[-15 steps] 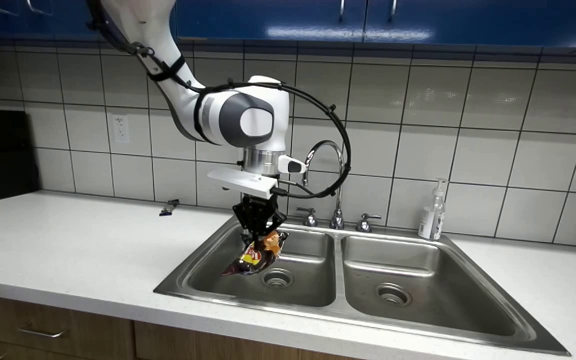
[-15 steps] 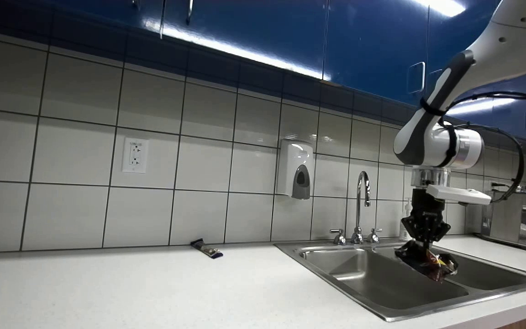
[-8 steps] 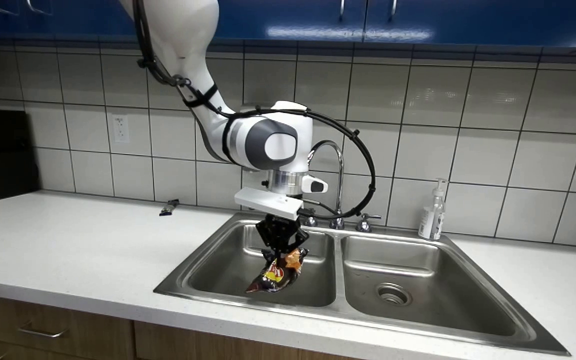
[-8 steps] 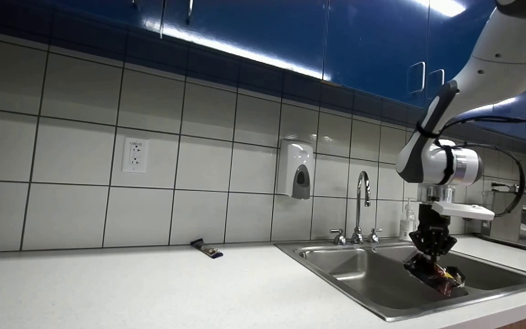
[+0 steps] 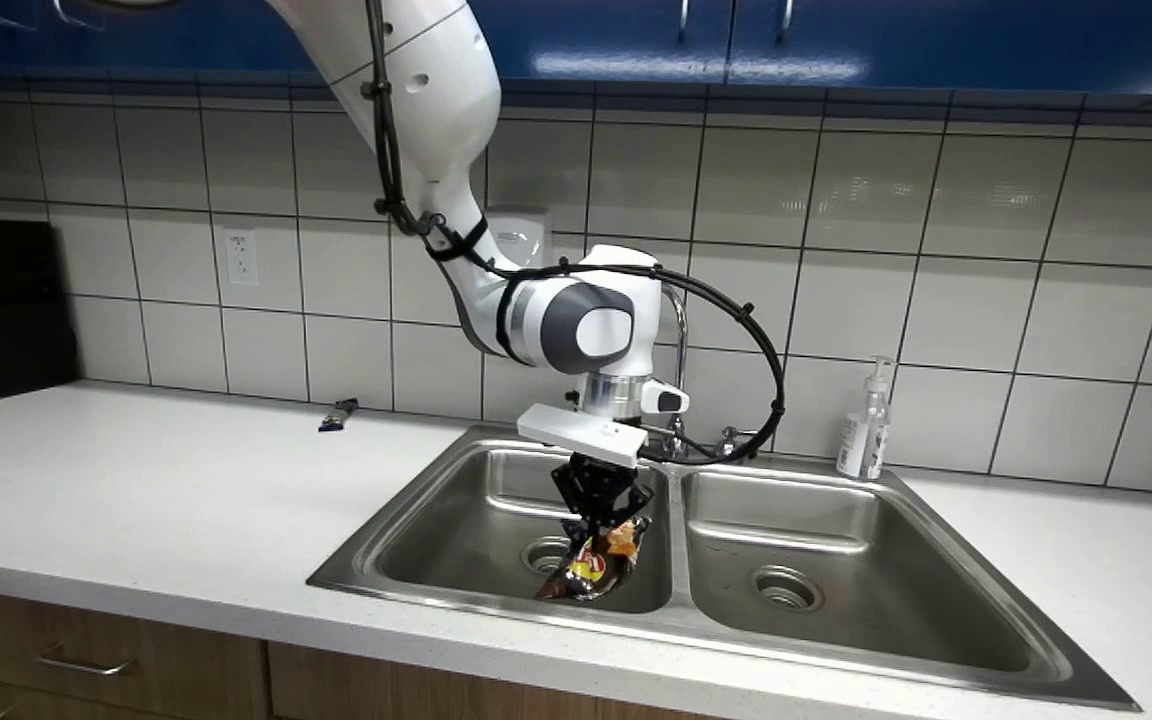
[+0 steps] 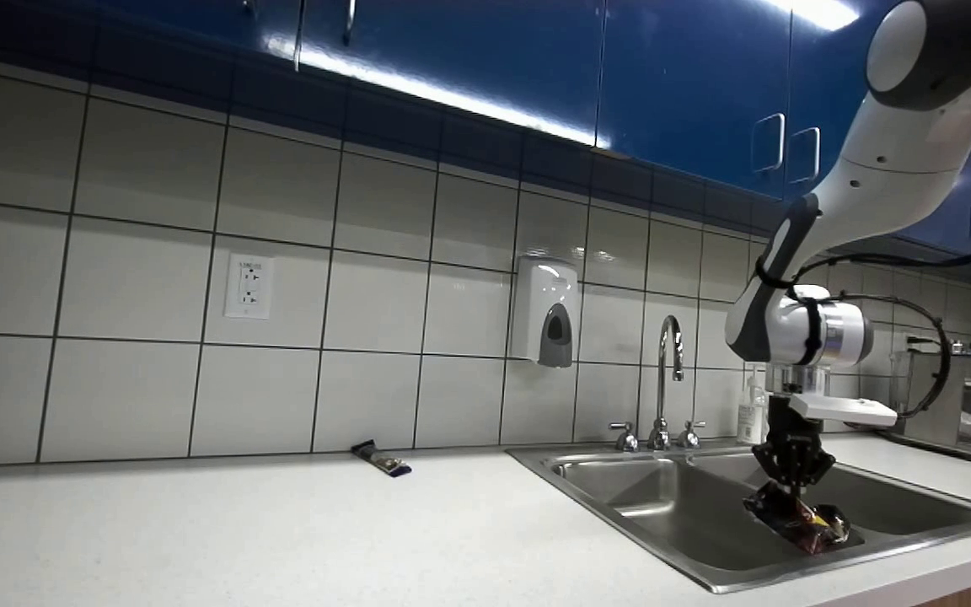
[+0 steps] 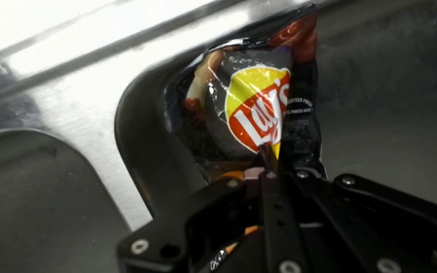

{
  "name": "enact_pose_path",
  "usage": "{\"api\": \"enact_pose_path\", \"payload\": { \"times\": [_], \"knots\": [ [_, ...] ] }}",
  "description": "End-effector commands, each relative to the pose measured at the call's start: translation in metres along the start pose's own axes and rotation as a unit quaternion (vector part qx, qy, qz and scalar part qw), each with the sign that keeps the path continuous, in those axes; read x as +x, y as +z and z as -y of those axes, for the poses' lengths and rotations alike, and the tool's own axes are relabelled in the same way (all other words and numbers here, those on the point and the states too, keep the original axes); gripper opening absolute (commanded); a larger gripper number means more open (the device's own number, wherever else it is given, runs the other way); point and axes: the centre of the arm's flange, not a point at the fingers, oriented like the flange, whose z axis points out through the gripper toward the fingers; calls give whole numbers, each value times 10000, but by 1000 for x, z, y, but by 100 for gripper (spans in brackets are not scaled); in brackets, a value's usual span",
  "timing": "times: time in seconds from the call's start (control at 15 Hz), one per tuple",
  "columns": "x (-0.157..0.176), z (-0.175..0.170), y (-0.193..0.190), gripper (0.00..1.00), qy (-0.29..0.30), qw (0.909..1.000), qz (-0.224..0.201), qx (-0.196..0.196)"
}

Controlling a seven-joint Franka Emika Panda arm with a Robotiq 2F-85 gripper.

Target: Move the lays to the left sink

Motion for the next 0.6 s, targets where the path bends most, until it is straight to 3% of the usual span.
{"api": "enact_pose_path", "payload": {
  "times": [0.0,0.53],
  "knots": [
    [21,8,1,0,-205,9996,-173,99],
    [32,46,13,0,-503,9984,-193,144]
  ]
}}
